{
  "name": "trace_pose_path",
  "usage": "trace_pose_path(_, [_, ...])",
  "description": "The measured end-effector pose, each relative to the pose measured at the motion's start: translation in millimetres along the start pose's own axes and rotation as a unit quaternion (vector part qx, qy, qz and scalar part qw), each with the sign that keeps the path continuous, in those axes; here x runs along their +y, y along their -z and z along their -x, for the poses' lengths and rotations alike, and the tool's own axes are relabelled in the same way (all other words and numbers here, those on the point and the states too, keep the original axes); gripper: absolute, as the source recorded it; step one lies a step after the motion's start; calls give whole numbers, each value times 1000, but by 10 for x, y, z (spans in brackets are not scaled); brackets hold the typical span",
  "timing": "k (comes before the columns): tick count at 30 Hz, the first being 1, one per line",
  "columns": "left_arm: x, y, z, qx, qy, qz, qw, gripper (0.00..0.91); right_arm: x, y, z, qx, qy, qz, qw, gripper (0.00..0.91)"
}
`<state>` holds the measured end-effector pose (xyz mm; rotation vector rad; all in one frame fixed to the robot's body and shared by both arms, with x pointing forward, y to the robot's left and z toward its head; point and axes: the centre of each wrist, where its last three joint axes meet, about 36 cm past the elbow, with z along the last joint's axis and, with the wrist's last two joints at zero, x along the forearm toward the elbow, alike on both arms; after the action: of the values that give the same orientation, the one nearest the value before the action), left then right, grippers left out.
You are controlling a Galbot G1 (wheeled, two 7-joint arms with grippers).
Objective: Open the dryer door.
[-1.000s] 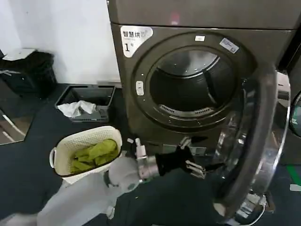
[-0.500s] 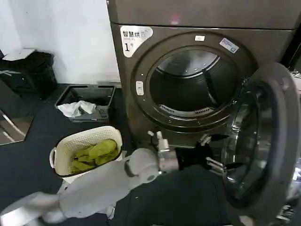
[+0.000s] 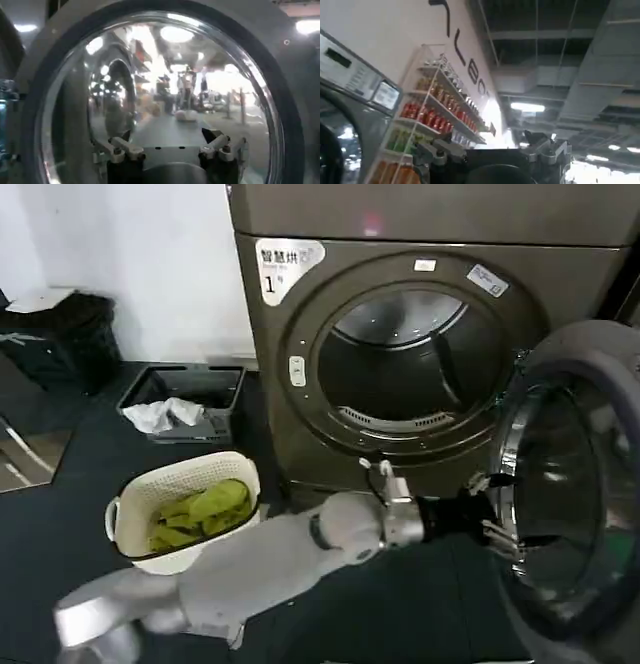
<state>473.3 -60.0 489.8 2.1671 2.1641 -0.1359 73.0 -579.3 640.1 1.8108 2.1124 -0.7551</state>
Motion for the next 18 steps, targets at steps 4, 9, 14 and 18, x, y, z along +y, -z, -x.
trace_pose_path(4, [-8, -26, 202, -1, -7, 1, 1000, 907, -68, 30, 8, -4, -9, -8, 1000, 907])
trace_pose_path(9, [-5, -73, 457, 2, -17, 3, 1000, 907, -155, 65, 7, -7, -18, -18, 1000, 907])
trace_pose_path(14, [-1, -119, 673, 3, -24, 9, 1000, 907, -219, 87, 7, -10, -22, -25, 999, 907])
trace_pose_path(18, [4, -147, 831, 5, -25, 13, 1000, 907, -241, 100, 8, -11, -23, -27, 999, 907])
